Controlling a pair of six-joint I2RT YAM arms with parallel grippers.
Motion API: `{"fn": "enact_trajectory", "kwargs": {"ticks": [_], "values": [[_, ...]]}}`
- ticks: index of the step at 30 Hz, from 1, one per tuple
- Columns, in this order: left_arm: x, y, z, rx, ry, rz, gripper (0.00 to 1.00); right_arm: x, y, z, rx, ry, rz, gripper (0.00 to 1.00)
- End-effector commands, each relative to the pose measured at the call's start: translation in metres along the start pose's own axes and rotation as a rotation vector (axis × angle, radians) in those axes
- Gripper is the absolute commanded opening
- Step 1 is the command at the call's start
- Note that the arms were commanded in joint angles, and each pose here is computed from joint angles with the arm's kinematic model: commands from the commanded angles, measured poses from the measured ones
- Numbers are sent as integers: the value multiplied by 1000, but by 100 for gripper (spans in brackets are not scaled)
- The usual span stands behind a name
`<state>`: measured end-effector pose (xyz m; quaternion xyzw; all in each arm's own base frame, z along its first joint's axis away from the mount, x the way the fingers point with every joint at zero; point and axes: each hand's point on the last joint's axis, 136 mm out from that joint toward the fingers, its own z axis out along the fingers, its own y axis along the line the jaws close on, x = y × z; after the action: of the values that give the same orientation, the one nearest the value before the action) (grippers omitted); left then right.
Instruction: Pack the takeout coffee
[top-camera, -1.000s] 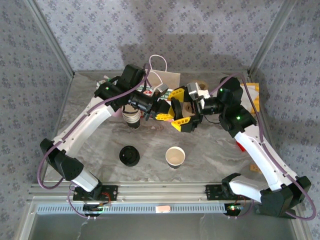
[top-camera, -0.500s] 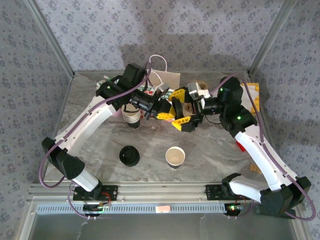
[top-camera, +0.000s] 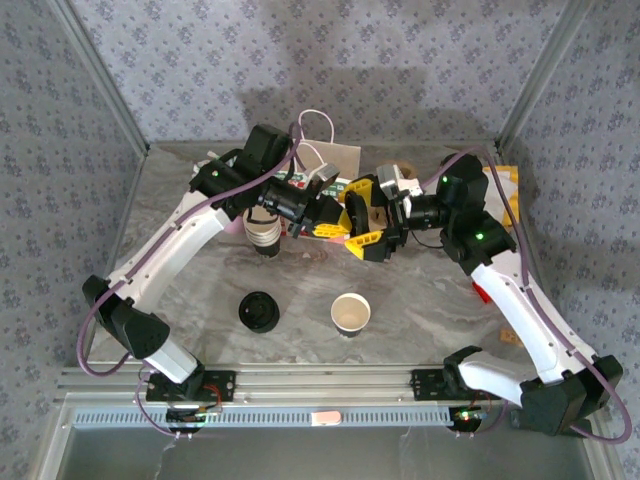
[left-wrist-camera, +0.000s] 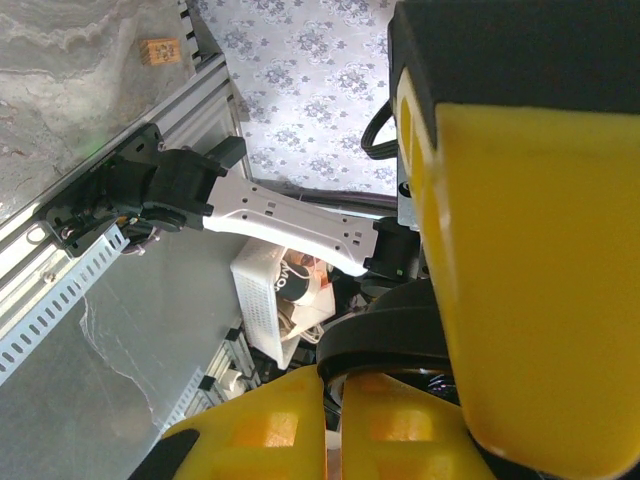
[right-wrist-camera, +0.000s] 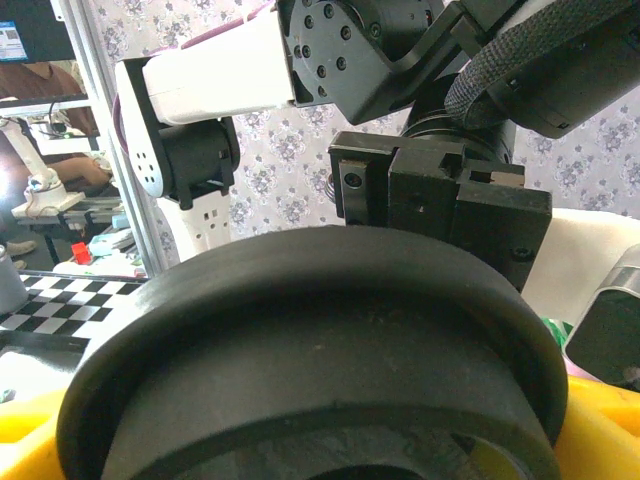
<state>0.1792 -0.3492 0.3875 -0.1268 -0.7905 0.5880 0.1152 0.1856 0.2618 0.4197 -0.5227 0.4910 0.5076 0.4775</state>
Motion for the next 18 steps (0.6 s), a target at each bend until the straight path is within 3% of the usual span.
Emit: {"fn": "enact_trajectory", "kwargs": {"ticks": [1, 11, 18], "values": [[1, -6, 1, 15, 16, 16, 9, -9, 6, -4, 11, -14, -34, 90], [1, -6, 1, 12, 12, 17, 11, -10, 6, -6, 37, -10, -41, 86], [-1, -6, 1, 6, 4, 18, 26, -7, 1, -10, 107, 17, -49, 84]]}}
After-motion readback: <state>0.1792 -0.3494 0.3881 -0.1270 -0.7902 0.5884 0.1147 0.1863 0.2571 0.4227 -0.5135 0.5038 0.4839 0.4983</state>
